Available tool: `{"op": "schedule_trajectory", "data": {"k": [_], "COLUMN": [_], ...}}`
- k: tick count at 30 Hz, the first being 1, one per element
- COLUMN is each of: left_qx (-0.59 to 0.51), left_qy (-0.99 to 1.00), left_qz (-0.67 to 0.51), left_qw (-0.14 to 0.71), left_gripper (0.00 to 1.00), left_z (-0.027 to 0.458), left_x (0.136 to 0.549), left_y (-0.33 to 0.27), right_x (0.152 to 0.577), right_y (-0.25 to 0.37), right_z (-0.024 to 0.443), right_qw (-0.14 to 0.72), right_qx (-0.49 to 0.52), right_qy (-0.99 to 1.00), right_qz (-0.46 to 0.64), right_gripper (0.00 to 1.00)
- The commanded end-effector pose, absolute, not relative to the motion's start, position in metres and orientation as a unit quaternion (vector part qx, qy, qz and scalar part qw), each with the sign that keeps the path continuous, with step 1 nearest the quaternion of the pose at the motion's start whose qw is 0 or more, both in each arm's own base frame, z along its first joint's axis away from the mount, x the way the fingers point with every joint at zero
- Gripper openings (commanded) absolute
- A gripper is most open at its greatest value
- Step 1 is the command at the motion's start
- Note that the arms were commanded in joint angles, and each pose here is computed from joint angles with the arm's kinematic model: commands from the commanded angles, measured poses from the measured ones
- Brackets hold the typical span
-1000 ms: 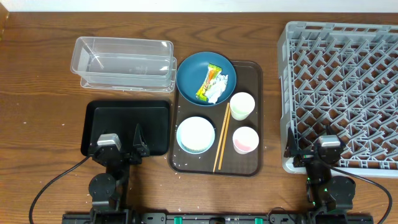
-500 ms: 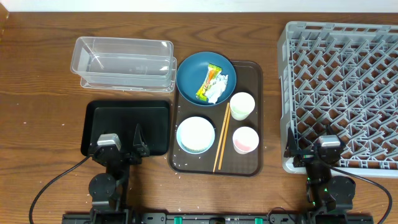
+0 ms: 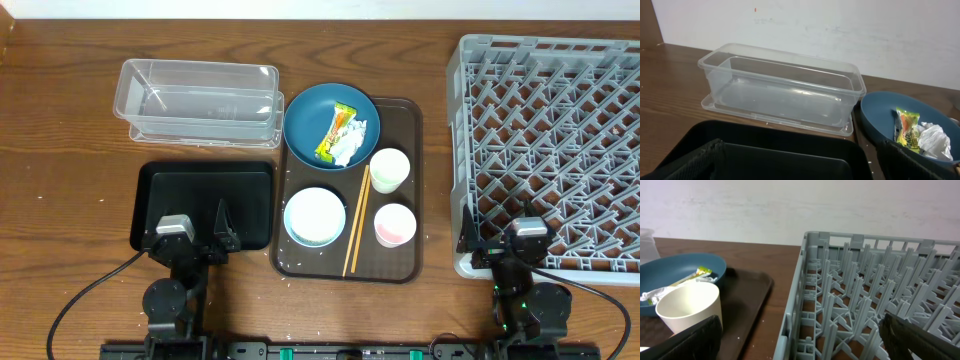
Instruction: Sort waste into correct bins and load items into the dishwasher rack
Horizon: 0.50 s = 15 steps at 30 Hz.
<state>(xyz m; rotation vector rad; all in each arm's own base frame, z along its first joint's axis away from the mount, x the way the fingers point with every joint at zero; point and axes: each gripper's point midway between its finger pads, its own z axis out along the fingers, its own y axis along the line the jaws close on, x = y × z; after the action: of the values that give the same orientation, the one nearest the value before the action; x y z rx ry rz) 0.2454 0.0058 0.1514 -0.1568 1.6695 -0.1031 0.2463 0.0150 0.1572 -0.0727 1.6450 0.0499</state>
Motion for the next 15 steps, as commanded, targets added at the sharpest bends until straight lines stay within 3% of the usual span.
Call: {"op": "schedule_trajectory", "data": {"k": [1, 9, 15], "left_qx": [-0.071, -0.114, -0.101], "left_qy": [0.755, 0.746, 0.8], "left_qz": [-0.034, -0.075, -0.093], "left_qw": [0.651, 0.651, 0.583], "left_gripper": [0.98, 0.98, 0.98], "left_z": [0.138, 0.165, 0.184], "left_x": [0.244, 0.242, 0.247], "left_y": [0.009, 0.008, -0.003], "right_x": [0.246, 0.241, 0.239], "right_y": [0.015, 0.012, 0.005], "right_z": [0.158, 0.189, 0.214], "right_qw": [0.682, 0.692, 0.645], "right_qx": [-0.032, -0.001, 0.014], "right_qy": [0.731, 0.72, 0.764], "right_qz": [0.025, 0.043, 0.027], "right_gripper": [0.99, 0.99, 0.99]}}
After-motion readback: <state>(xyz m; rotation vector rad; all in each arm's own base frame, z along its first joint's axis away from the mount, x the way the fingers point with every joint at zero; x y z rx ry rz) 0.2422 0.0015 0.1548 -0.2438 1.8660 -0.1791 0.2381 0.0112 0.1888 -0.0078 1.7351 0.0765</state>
